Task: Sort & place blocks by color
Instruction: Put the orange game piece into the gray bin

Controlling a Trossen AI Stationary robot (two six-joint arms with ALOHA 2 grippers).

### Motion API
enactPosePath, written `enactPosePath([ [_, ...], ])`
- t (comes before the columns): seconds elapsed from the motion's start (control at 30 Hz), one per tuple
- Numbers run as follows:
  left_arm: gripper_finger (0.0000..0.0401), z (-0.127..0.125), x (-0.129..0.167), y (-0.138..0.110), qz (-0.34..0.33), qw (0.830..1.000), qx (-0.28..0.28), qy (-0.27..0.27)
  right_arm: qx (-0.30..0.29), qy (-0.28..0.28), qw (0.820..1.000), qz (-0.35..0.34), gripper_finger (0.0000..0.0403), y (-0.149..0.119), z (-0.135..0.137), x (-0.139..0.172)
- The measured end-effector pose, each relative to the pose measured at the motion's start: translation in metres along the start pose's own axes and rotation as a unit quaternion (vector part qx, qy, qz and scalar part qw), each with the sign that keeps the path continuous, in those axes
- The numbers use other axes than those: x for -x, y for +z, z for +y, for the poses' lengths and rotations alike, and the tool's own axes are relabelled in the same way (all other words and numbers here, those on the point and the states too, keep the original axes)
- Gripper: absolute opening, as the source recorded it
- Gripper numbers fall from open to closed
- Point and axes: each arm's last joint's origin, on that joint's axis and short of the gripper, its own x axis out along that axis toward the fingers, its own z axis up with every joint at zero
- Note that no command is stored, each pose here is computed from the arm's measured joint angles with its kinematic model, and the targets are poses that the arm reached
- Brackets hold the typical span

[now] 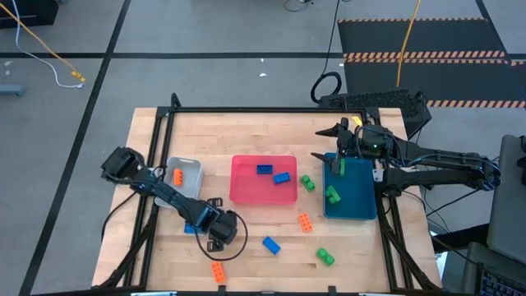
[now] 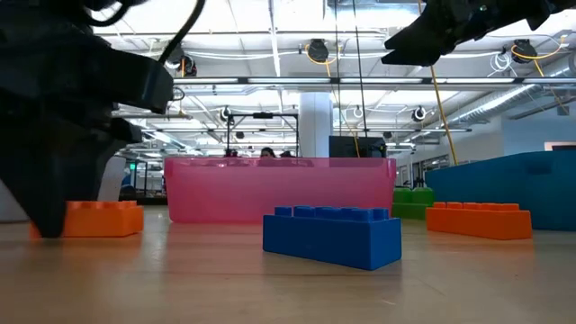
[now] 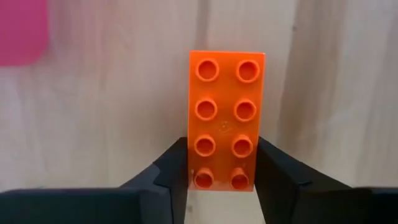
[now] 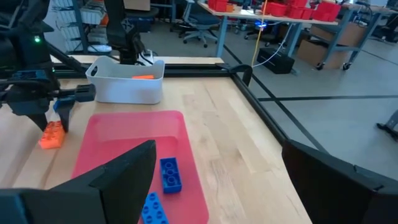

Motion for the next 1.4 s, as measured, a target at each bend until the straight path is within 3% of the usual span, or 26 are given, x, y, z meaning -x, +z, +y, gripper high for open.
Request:
enactPosePath([
  [0.17,0.0136,0.011,0.018,0.010,0.007,1.000,-0.001,0.009,0.000,0.000,1.000,0.000,0.0341,0.000,0.000,0.000],
  [0.4,0.0136,0.044,0.085,0.007,0.007,0.997,0.042,0.063,-0.002,-0.001,1.000,-0.012,0.0341,0.002,0.000,0.000],
  [0.5,0.0136,0.065,0.115,-0.006,-0.012,0.989,0.105,0.102,-0.002,-0.001,1.000,-0.013,0.0341,0.003,0.000,0.000],
  [0.63,0.0136,0.093,0.145,-0.032,-0.004,0.963,0.219,0.158,-0.002,-0.001,1.000,-0.013,0.0341,0.003,0.000,0.000],
  [0.77,0.0136,0.108,0.164,-0.057,0.025,0.938,0.283,0.199,-0.003,-0.001,1.000,-0.013,0.0341,0.003,0.000,0.000],
  [0.93,0.0136,0.114,0.164,-0.071,0.001,0.926,0.329,0.186,-0.004,-0.001,1.000,-0.014,0.0341,0.003,0.000,0.000],
  [1.0,0.0136,0.118,0.154,-0.079,0.033,0.914,0.346,0.208,-0.004,-0.001,1.000,-0.013,0.0341,0.003,0.000,0.000],
  [1.17,0.0136,0.125,0.118,-0.097,0.111,0.893,0.389,0.197,-0.004,-0.001,1.000,-0.015,0.0341,0.003,0.000,0.000],
  [1.3,0.0140,0.126,0.096,-0.103,0.115,0.893,0.391,0.194,-0.004,-0.001,1.000,-0.018,0.0341,0.004,0.000,0.000],
  [1.4,0.0198,0.124,0.091,-0.096,0.083,0.904,0.387,0.162,-0.004,-0.001,1.000,-0.023,0.0341,0.004,0.000,0.000],
])
